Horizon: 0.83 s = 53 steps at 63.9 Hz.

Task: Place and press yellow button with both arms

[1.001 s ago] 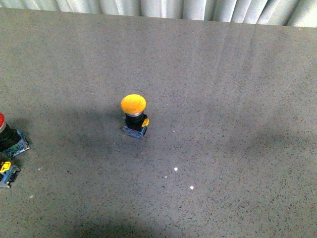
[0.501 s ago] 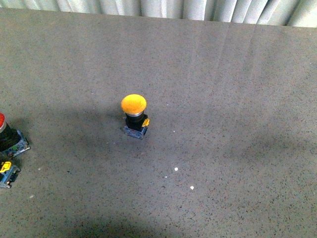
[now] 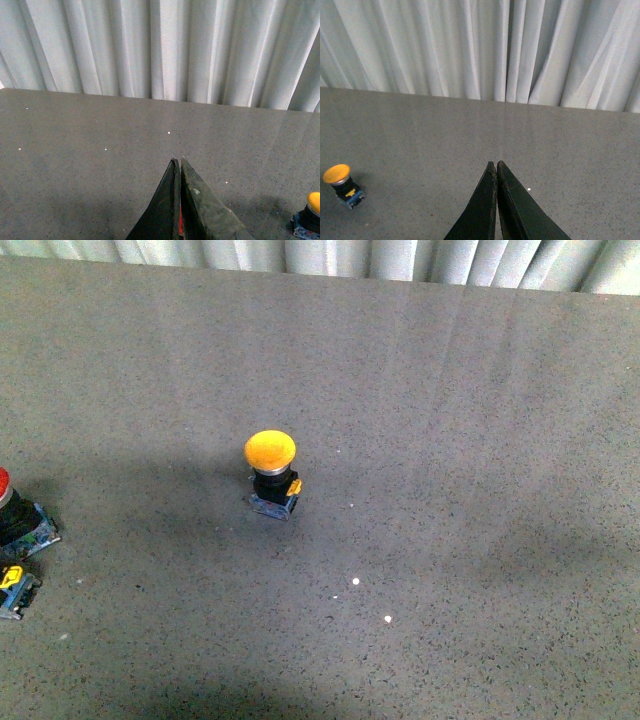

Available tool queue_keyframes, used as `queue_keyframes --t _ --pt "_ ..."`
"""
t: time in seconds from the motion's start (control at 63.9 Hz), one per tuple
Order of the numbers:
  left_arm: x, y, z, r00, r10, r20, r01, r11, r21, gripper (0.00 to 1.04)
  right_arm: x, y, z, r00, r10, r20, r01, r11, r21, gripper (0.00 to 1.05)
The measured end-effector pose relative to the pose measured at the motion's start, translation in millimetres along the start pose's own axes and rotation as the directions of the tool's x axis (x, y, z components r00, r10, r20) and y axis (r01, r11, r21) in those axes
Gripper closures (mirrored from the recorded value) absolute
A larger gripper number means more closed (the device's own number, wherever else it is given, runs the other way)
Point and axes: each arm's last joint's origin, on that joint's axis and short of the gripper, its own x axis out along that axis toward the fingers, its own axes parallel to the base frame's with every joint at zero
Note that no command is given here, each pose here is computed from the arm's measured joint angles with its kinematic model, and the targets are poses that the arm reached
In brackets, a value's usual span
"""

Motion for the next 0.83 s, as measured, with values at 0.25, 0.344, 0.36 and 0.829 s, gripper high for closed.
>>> queue_keyframes --t 0.25,0.344,0.36,0.829 --pt "0.0 0.0 0.0 1.000 0.000 0.000 0.000 1.000 0.000 0.64 0.0 0.0 0.1 1.000 0.000 0.001 0.000 1.000 -0.002 0.67" --pt "0.0 0.0 0.0 1.000 0.000 0.000 0.000 1.000 0.000 0.46 0.0 0.0 0.1 1.000 0.000 0.001 0.000 1.000 -0.002 0.49" --pt "0.0 0.0 0.0 1.000 0.000 0.000 0.000 1.000 0.000 0.42 0.0 0.0 0.1 1.000 0.000 0.001 0.000 1.000 -0.002 0.46" --pt "0.0 0.0 0.0 1.000 0.000 0.000 0.000 1.000 0.000 0.09 0.0 0.0 0.1 1.000 0.000 0.001 0.000 1.000 -0.002 0.09"
